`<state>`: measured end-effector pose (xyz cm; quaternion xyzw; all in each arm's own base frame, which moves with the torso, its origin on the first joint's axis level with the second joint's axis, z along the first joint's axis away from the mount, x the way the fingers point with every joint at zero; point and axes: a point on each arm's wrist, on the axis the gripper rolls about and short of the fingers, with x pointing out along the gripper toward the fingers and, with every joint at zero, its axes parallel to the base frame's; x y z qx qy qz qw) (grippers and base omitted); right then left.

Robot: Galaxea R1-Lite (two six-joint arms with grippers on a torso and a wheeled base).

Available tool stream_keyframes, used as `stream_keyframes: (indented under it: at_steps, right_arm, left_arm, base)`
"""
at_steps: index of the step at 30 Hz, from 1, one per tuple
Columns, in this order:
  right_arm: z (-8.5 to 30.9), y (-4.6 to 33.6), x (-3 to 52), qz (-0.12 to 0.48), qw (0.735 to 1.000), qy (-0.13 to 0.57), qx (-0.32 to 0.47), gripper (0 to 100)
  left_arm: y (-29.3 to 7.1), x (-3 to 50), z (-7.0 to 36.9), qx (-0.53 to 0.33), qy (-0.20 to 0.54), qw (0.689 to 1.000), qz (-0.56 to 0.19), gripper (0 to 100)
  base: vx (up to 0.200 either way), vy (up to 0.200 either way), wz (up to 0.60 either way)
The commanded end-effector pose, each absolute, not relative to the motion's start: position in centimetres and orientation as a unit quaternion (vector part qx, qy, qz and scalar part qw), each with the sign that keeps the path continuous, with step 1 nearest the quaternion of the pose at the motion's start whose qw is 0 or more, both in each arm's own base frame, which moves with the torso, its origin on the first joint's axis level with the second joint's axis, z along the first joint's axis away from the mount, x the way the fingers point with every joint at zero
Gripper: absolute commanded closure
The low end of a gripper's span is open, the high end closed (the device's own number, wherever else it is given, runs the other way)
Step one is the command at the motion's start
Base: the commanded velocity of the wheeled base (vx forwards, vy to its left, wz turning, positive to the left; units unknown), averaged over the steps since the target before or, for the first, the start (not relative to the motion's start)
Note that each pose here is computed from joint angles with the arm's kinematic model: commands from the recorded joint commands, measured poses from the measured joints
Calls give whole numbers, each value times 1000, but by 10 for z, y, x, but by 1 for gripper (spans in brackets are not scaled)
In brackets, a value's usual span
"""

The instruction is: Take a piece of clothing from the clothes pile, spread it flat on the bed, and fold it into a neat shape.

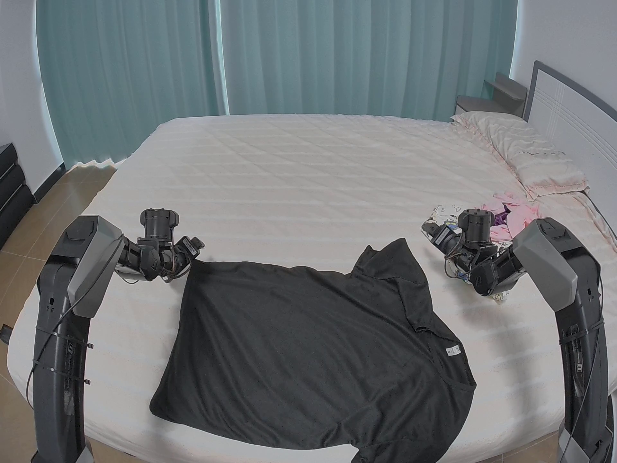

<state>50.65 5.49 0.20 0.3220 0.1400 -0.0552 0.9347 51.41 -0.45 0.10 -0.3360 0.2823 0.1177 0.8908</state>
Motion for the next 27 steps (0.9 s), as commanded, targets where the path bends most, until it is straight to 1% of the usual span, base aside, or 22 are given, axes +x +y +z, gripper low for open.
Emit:
stream_keyframes:
  at_steps: [1,4,8,10,12,18,20,22,25,26,27]
  right_arm:
    - [1,48,495,-56,931,162,322,0]
    - [-8,52,473,-21,920,220,324,0]
    - [-20,53,458,-4,917,258,304,0]
    - [-28,55,450,12,918,276,285,0]
    - [-32,58,449,17,918,280,280,0]
    - [-39,72,445,28,915,296,274,0]
    - [-40,74,446,30,915,295,273,0]
    - [-42,80,444,35,914,298,271,0]
    - [-46,81,443,34,913,304,269,0]
    - [-50,83,442,34,912,308,268,100]
    - [-52,83,442,33,912,309,268,100]
  left_arm:
    - [4,511,7,-346,282,885,130,0]
    - [14,494,25,-373,301,865,148,0]
    - [13,469,26,-378,329,852,150,0]
    - [12,445,28,-391,353,840,130,0]
    - [10,430,26,-406,361,831,115,0]
    - [-3,399,11,-454,350,813,99,0]
    - [-3,395,8,-470,338,811,86,0]
    - [-4,392,11,-474,325,815,75,0]
    - [-4,385,10,-474,330,813,72,0]
    - [-5,384,8,-473,333,812,72,0]
    - [-5,383,9,-474,333,812,71,0]
  base:
    - [0,0,0]
    - [0,0,0]
    - [0,0,0]
    - [0,0,0]
    - [0,0,0]
    - [0,0,0]
    - [0,0,0]
    - [0,0,0]
    - [0,0,0]
    - [0,0,0]
    - [0,0,0]
